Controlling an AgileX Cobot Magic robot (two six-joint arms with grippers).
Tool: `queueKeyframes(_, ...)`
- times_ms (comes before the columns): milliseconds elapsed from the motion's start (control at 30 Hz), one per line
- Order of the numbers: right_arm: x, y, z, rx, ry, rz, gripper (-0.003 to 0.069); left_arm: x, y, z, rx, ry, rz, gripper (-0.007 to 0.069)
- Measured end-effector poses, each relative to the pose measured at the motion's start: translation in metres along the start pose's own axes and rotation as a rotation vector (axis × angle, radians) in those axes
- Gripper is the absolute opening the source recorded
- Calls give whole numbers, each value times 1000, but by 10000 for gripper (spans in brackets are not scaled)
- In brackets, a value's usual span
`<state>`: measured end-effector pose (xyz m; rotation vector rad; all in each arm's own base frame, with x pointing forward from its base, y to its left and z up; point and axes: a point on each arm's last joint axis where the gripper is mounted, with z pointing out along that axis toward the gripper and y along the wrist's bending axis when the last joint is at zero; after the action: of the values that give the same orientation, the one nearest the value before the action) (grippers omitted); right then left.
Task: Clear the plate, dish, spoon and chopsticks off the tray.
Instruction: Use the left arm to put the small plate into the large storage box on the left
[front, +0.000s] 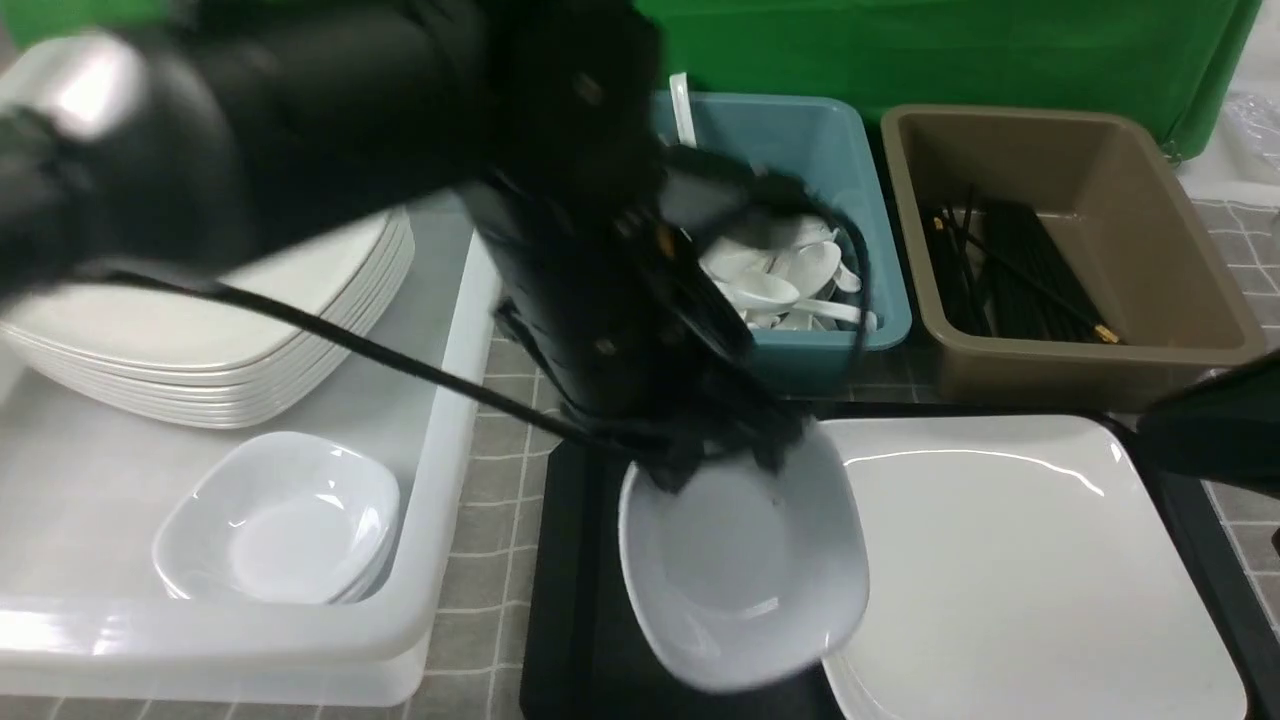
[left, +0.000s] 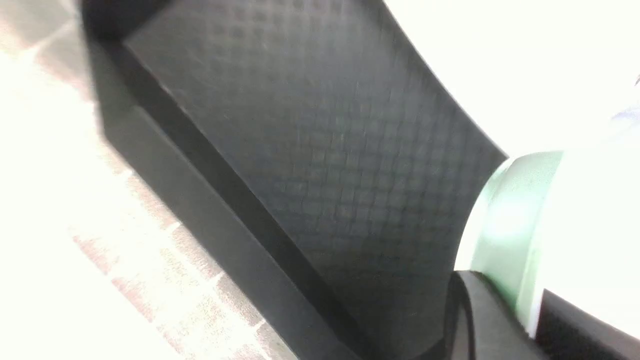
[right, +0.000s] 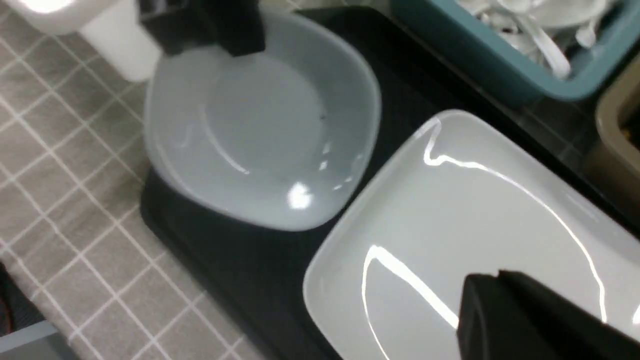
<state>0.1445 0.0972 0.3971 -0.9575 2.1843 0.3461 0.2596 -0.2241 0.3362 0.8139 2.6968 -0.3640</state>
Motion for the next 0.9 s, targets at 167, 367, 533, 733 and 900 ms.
queueKeyframes(167,-39,8,5,-172,-115,-84,36,9,57,-63,32,-188,-203,30)
queueKeyframes(367,-96,40,43,-323,-108,-228,25,60,131,-110,13,-346,-453,30)
queueKeyframes(533,-132,69,71,-309,-69,-326,25,109,181,-104,-49,-363,-703,30)
queueKeyframes(733,-154,101,106,-341,-50,-388,25,151,212,-71,-100,-309,-857,30)
queueKeyframes(900,-155,117,129,-368,-18,-409,25,159,215,-41,-87,-265,-809,30)
